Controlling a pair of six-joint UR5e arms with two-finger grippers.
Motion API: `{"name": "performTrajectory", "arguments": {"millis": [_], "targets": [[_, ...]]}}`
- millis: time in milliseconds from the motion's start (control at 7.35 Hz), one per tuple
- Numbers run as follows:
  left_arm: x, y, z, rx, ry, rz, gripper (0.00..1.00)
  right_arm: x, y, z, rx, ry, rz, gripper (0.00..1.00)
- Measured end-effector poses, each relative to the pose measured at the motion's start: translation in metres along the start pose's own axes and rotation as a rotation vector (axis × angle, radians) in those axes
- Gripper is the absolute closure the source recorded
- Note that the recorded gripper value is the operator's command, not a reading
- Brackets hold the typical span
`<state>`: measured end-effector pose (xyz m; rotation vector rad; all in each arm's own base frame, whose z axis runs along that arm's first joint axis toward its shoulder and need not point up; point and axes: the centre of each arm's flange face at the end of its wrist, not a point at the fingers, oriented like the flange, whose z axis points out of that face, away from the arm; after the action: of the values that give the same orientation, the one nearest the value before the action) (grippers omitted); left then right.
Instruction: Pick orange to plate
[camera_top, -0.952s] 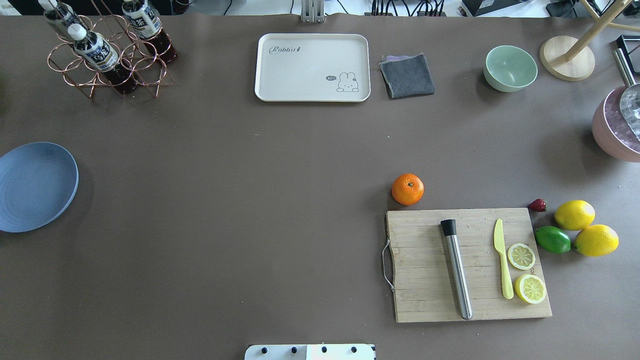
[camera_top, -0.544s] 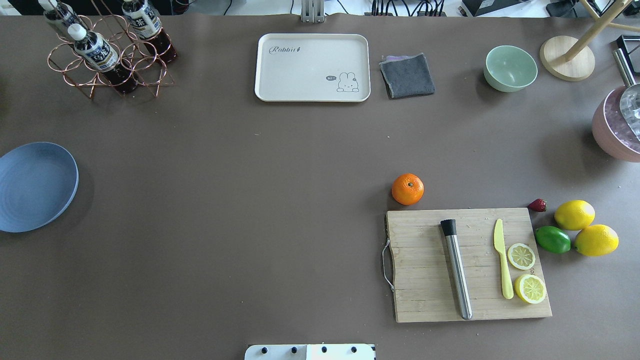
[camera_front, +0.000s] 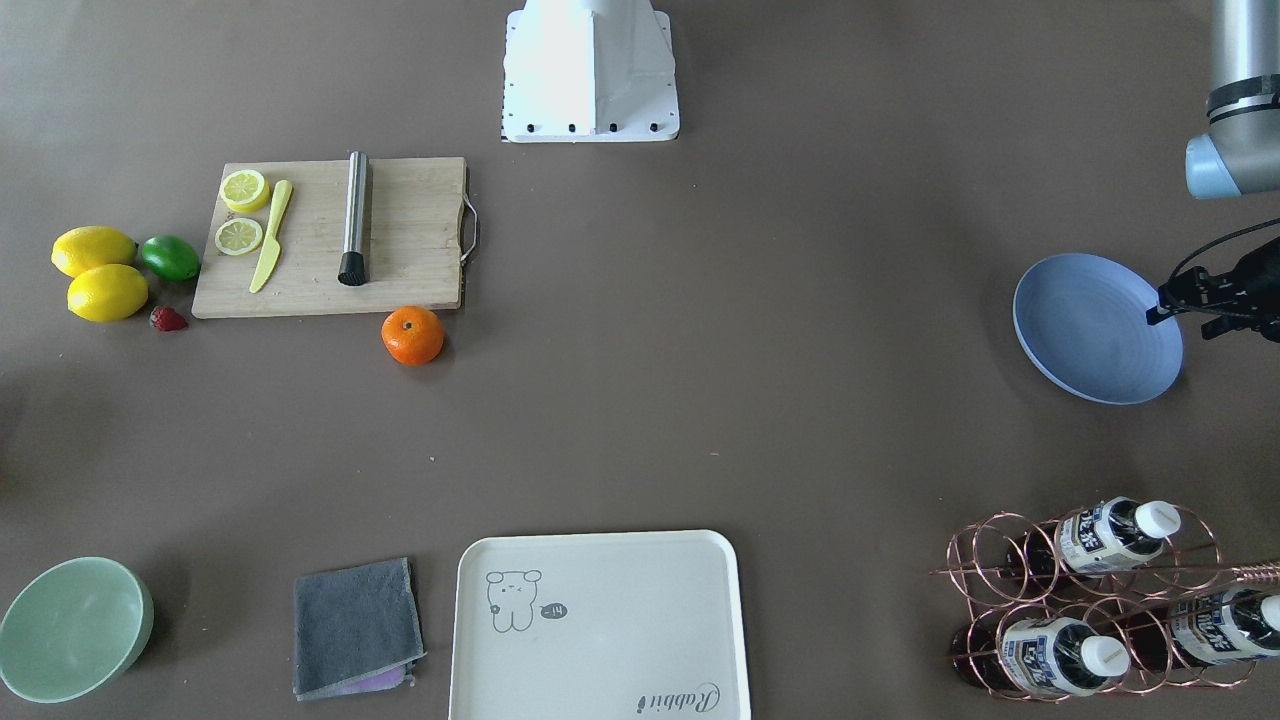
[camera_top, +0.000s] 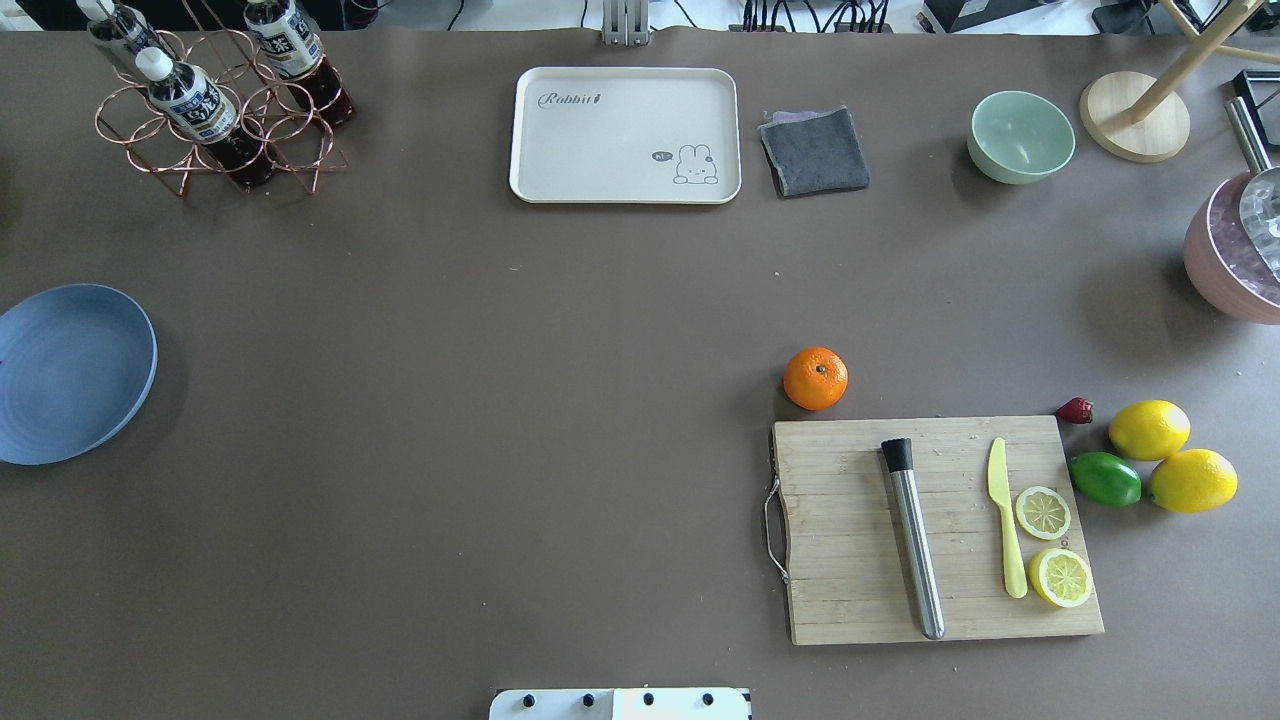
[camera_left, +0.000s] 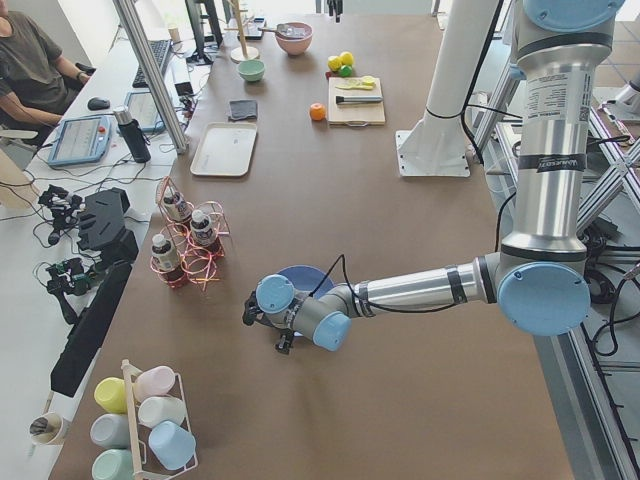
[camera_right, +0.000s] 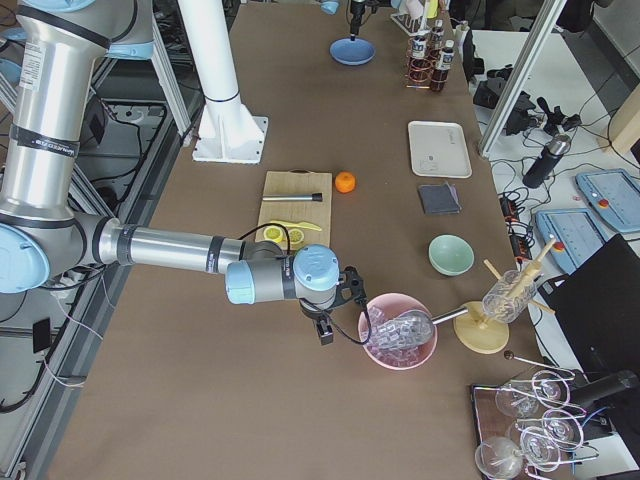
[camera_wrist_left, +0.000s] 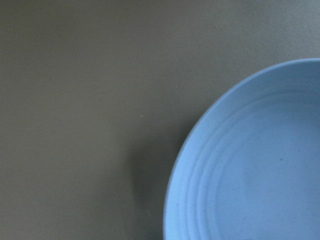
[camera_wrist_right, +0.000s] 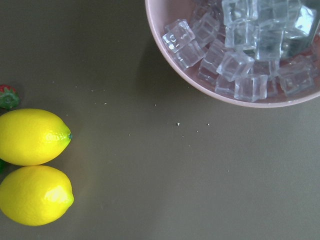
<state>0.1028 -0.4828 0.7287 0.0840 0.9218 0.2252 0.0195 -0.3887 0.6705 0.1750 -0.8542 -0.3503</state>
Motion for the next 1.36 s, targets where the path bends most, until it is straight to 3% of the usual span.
{"name": "performTrajectory", "arguments": {"millis": [136, 408, 544, 680, 816, 1360], "targets": [[0.000, 0.001, 0.001, -0.002, 0.000, -0.001, 0.34, 0.000, 0.000, 0.000, 0.003, -0.007, -0.001, 0.00], [-0.003, 0.002, 0.003, -0.006, -0.001, -0.005, 0.55, -0.001, 0.001, 0.001, 0.005, -0.017, -0.002, 0.00], [-0.003, 0.003, 0.004, -0.007, -0.001, -0.007, 0.67, -0.001, 0.001, 0.001, 0.006, -0.018, -0.005, 0.00], [-0.003, 0.003, 0.005, -0.009, -0.001, -0.008, 0.87, -0.002, 0.000, 0.001, 0.006, -0.018, -0.012, 0.00], [-0.002, 0.003, 0.006, -0.011, 0.000, -0.011, 1.00, -0.002, 0.000, 0.001, 0.006, -0.018, -0.018, 0.00], [0.014, -0.004, -0.002, 0.010, 0.015, -0.008, 1.00, -0.007, -0.008, -0.001, 0.010, -0.017, -0.032, 0.00]]}}
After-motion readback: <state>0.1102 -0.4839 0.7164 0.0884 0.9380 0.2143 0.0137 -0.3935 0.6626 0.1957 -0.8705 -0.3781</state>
